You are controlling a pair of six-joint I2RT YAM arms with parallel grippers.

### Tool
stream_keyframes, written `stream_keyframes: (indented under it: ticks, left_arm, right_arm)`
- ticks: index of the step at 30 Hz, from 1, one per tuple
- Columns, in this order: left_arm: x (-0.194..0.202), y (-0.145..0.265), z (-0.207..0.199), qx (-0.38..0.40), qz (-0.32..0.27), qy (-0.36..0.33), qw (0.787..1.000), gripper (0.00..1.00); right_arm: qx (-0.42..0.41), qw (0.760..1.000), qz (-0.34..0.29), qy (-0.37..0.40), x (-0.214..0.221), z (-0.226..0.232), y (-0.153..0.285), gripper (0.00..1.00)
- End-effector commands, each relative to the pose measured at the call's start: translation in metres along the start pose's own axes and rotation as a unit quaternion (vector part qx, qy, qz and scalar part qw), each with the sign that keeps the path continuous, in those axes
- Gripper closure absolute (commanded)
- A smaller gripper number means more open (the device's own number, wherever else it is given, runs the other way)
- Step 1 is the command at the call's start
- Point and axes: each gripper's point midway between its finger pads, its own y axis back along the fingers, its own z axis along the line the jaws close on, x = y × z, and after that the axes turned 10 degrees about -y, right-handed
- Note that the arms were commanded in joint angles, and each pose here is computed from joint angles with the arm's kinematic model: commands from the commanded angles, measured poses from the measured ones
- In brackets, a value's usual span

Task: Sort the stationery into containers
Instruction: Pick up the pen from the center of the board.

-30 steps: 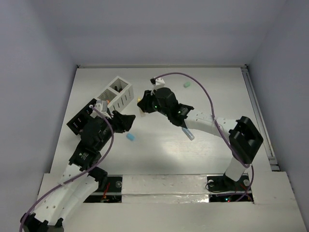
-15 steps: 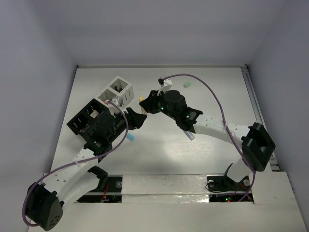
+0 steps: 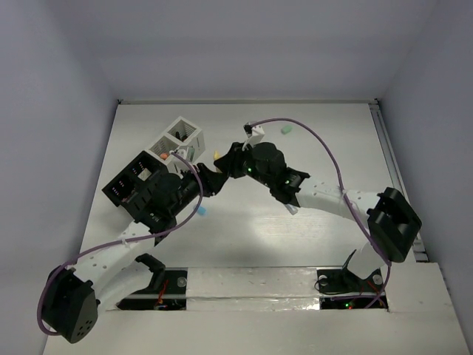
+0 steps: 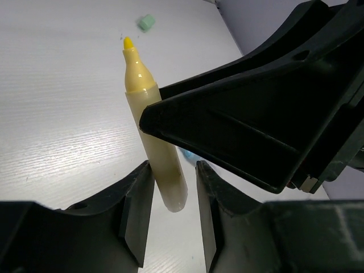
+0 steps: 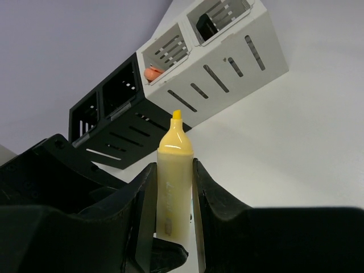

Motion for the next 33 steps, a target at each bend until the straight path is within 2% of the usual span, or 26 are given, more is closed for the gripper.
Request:
stream_keyframes:
  ticks: [1,5,9,13,20,25,27,29,31,33]
  left_arm:
    - [-0.017,-0.002,-0.012,0.025,-0.033,-0.010,0.999,0.69]
    - [-0.016,-0.003,-0.012,0.027,-0.034,-0.010,0.999,0.69]
    - [-0.015,-0.003,-0.013,0.031,-0.032,-0.010,0.999,0.65]
    - [-0.016,-0.002,-0.013,0.032,-0.034,-0.011,0.999,0.71]
    - [-0.013,-0.003,-0.015,0.040,-0.031,-0.009,0.999,0.56]
    - [-0.010,-0.004,-0.015,0.042,-0.025,-0.009,0.999,0.56]
    - [-0.009,-0.005,-0.014,0.040,-0.022,-0.010,0.999,0.60]
    - [-0.008,-0.005,-0.013,0.037,-0.021,-0.010,0.999,0.71]
    - [-0.007,-0.007,-0.012,0.036,-0.017,-0.009,0.999,0.75]
    - [-0.006,-0.008,-0.013,0.038,-0.014,-0.010,0.999,0.84]
  right_arm:
    - [-0.049,0.998,-0.034,-0.017,-0.019,0.027,0.008,1.00]
    - [-0.050,0.998,-0.034,-0.024,-0.016,0.026,0.010,1.00]
    - [-0.052,0.998,-0.037,-0.026,-0.017,0.025,0.012,1.00]
    - [-0.052,0.998,-0.038,-0.028,-0.016,0.024,0.014,1.00]
    - [-0.054,0.997,-0.044,-0.030,-0.019,0.025,0.015,1.00]
    - [-0.055,0.997,-0.049,-0.030,-0.021,0.026,0.016,1.00]
    - [-0.054,0.997,-0.050,-0.029,-0.021,0.025,0.016,1.00]
    - [-0.052,0.997,-0.049,-0.027,-0.020,0.024,0.015,1.00]
    - [-0.052,0.997,-0.048,-0.027,-0.019,0.023,0.016,1.00]
    - [-0.050,0.997,-0.048,-0.026,-0.019,0.022,0.015,1.00]
